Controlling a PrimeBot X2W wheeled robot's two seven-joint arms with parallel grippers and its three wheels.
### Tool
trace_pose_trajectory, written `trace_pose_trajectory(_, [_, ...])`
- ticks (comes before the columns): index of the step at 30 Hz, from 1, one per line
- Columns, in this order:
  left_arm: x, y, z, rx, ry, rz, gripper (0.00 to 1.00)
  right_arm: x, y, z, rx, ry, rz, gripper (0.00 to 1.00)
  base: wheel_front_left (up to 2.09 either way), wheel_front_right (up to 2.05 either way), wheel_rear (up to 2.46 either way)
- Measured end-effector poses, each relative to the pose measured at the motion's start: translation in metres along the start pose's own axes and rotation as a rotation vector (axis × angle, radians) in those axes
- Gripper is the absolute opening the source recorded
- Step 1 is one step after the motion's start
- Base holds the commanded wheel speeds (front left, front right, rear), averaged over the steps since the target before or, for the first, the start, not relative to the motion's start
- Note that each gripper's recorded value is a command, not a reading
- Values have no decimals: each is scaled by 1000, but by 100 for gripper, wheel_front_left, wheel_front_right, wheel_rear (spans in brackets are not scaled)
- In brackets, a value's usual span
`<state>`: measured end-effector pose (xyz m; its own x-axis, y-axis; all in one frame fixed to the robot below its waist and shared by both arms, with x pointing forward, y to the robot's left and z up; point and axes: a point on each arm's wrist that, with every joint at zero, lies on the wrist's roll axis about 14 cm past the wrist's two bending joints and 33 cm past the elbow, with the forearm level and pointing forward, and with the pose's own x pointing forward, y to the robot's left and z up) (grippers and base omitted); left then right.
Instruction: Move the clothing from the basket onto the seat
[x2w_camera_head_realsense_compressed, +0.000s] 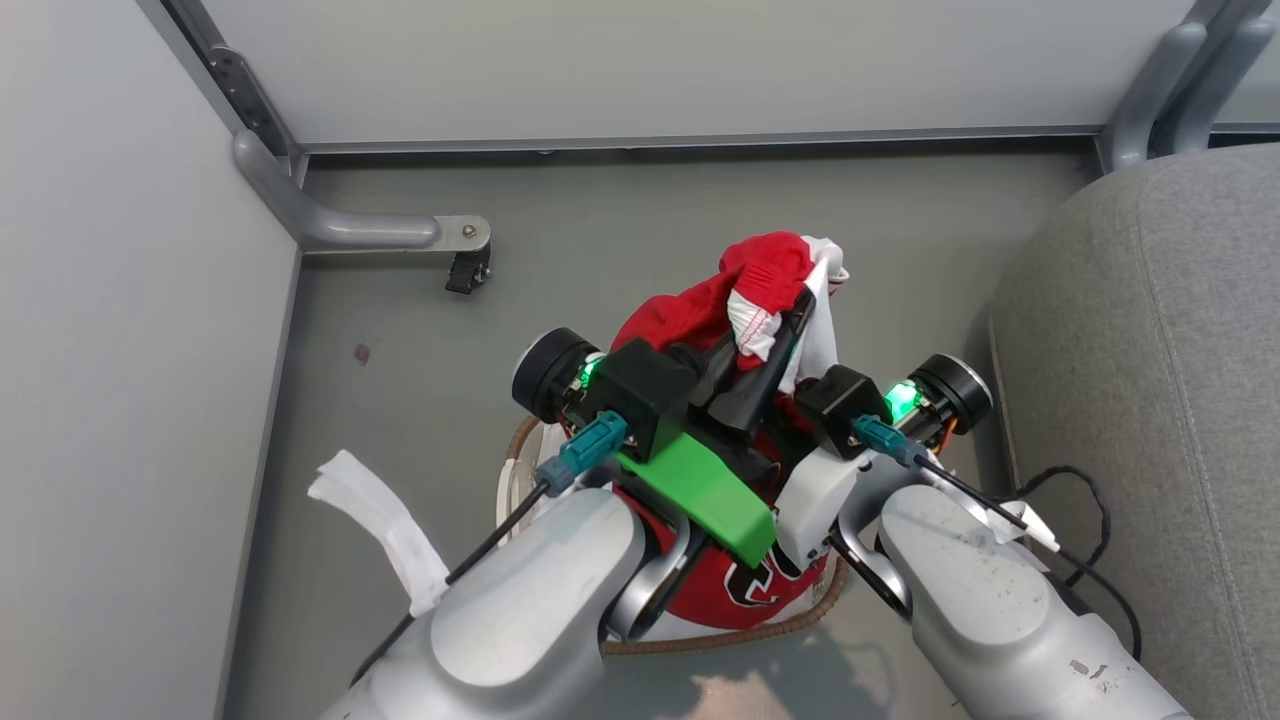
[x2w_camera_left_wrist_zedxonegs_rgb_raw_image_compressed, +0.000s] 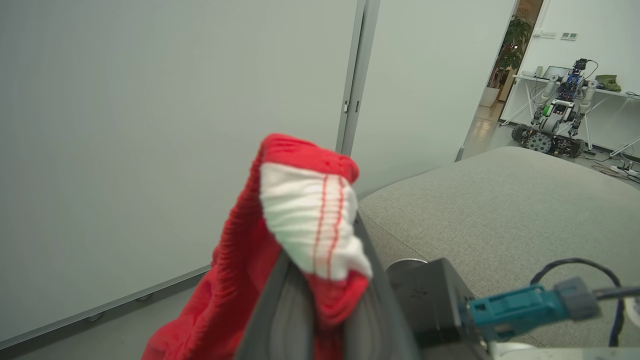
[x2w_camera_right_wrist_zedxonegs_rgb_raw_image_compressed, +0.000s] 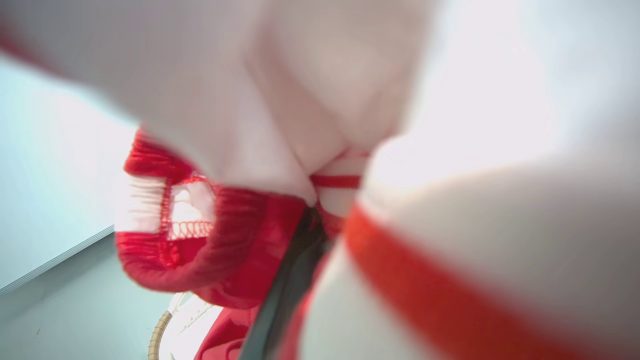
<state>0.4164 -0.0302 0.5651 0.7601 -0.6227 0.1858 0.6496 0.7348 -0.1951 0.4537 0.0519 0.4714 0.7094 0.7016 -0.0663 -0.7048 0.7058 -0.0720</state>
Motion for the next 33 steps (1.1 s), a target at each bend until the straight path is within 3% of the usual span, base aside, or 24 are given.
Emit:
trace_pose_trajectory(3, [2, 4, -2, 9, 4, 10, 0, -3, -7, 1, 9, -5, -24, 0, 0, 0, 0])
trace_pose_trajectory(4, [2, 6, -2, 13, 4, 16, 16, -5, -9, 3, 15, -12, -33, 0, 0, 0, 0])
trace_pose_trajectory(5, [3, 9, -3, 21, 7, 22, 42, -7, -10, 5, 18, -21, -42, 0, 0, 0, 0])
trace_pose_trajectory(6, [3, 11, -4, 30, 11, 26, 85, -9, -12, 7, 24, -29, -51, 0, 0, 0, 0])
trace_pose_trajectory(7, [3, 14, -6, 29, 14, 37, 100, -12, -13, 8, 27, -35, -60, 0, 0, 0, 0])
trace_pose_trajectory(22, [-11, 44, -54, 33, 131, 133, 100, -70, -50, 28, 71, -116, -252, 0, 0, 0, 0])
trace_pose_trajectory(33, [-1, 18, -85, 7, 193, 39, 100, -150, -105, 28, 79, -132, -528, 0, 0, 0, 0])
